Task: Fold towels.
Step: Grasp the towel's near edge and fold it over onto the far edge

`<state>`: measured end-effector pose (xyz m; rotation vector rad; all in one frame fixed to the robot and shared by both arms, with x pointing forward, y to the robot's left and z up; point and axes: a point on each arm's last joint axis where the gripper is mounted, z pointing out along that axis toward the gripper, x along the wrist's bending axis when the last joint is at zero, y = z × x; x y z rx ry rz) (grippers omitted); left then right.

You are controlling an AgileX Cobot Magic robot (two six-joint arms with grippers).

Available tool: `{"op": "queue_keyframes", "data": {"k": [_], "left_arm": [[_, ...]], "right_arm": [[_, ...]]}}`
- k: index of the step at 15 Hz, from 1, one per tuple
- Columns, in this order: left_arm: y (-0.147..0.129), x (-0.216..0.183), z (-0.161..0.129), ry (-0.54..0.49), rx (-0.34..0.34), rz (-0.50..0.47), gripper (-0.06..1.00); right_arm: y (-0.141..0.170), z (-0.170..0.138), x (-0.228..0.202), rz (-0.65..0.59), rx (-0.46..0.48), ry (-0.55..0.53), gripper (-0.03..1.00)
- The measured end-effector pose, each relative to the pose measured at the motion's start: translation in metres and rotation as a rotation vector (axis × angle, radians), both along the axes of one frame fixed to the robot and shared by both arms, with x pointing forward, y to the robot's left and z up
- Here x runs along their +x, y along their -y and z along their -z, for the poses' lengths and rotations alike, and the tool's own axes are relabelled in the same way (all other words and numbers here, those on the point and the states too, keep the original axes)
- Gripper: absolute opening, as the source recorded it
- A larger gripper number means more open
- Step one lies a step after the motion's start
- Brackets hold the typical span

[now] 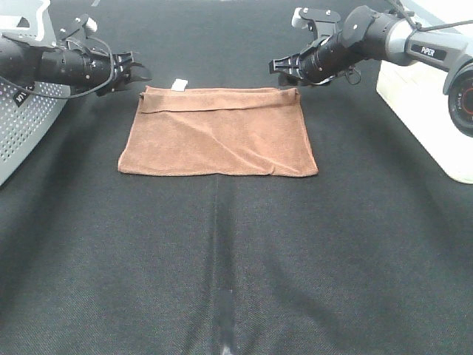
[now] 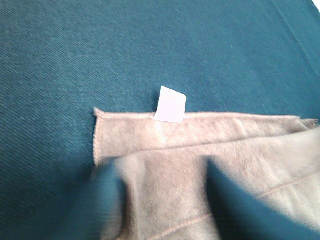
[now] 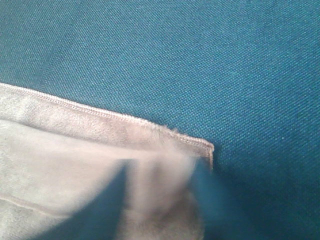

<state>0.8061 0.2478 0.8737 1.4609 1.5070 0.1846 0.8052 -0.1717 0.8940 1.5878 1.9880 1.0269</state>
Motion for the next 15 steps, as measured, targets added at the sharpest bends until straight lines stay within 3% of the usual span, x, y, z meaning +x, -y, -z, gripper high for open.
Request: {"op": "queue_keyframes", "data": {"k": [2, 6, 9, 10, 12, 15], "left_arm": [[0.004, -0.003, 0.0, -0.017, -0.019, 0.044, 0.71], [0.015, -0.013, -0.002, -0.069, -0.081, 0.192, 0.72], [0.017, -0.019, 0.0, -0.152, -0.113, 0.216, 0.72], [0.017, -0.021, 0.003, -0.212, -0.106, 0.202, 0.72], [0.027, -0.024, -0.001, -0.239, -0.045, 0.215, 0.72], [0.061, -0.031, -0.035, -0.224, 0.061, 0.222, 0.72]], "right_arm": [[0.0, -0.008, -0.006, -0.036, -0.025, -0.062, 0.7], [-0.001, -0.042, -0.02, -0.069, -0.028, -0.159, 0.72], [0.001, -0.054, -0.033, -0.064, -0.026, -0.286, 0.72], [0.002, -0.054, -0.036, -0.054, -0.027, -0.321, 0.72], [0.005, -0.052, -0.041, -0.039, -0.057, -0.382, 0.72], [0.008, -0.052, -0.048, -0.043, -0.097, -0.458, 0.72]]}}
